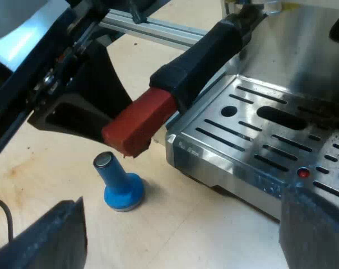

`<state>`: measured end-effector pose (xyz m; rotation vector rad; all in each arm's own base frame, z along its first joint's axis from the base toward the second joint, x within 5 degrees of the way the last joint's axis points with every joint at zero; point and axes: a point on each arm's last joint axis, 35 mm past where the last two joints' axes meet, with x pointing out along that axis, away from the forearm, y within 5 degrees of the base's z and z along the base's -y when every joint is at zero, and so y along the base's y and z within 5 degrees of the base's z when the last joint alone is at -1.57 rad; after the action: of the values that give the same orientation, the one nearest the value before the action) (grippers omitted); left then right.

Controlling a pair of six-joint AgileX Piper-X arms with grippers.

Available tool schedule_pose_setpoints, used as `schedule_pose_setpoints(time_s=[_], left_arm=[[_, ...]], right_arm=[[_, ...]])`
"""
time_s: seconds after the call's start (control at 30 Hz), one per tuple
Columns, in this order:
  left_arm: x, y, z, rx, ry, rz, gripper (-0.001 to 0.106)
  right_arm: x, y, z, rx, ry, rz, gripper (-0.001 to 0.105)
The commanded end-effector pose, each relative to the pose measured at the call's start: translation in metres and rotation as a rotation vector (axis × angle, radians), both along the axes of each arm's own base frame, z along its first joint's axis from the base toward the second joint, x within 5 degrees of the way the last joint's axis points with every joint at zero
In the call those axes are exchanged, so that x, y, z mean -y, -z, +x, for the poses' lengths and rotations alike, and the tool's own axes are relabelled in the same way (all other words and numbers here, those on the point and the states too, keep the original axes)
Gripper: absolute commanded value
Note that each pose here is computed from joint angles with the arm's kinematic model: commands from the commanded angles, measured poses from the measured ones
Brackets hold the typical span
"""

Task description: Put the handle in the coffee machine

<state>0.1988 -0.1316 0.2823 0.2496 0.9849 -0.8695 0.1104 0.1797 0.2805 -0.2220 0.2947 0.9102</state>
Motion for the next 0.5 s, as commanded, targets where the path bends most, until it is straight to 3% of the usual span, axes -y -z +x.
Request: schedule_pose_setpoints(time_s=[0.03, 0.07, 0.13, 0.2, 0.27, 0.3, 0.37, 0.5], left_arm=[[0.019, -0.027, 0.006, 0.139, 0.119, -0.21, 0.0], [0.019, -0.027, 0.007, 0.144, 0.12, -0.214, 0.0], [0.023, -0.033, 0.009, 0.171, 0.176, -0.295, 0.0], [0.024, -0.035, 0.008, 0.168, 0.198, -0.322, 0.0], [0.022, -0.034, 0.006, 0.151, 0.193, -0.309, 0.0], [0.021, -0.033, 0.005, 0.142, 0.177, -0.285, 0.0], [0.011, -0.03, -0.002, 0.12, 0.099, -0.173, 0.0], [-0.009, -0.031, -0.012, 0.089, 0.038, -0.086, 0.0]], right_arm=[[0.0, -0.003, 0.0, 0.008, 0.004, 0.007, 0.072], [0.0, -0.003, 0.0, 0.008, 0.004, 0.007, 0.072], [0.0, -0.003, 0.0, 0.008, 0.004, 0.007, 0.072], [0.0, -0.003, 0.0, 0.008, 0.004, 0.007, 0.072], [0.0, -0.003, 0.0, 0.009, 0.007, 0.007, 0.072], [0.001, -0.003, 0.001, 0.017, 0.031, 0.002, 0.072], [0.001, -0.003, 0.001, 0.017, 0.033, 0.002, 0.072], [0.001, -0.003, 0.001, 0.017, 0.032, 0.002, 0.072]])
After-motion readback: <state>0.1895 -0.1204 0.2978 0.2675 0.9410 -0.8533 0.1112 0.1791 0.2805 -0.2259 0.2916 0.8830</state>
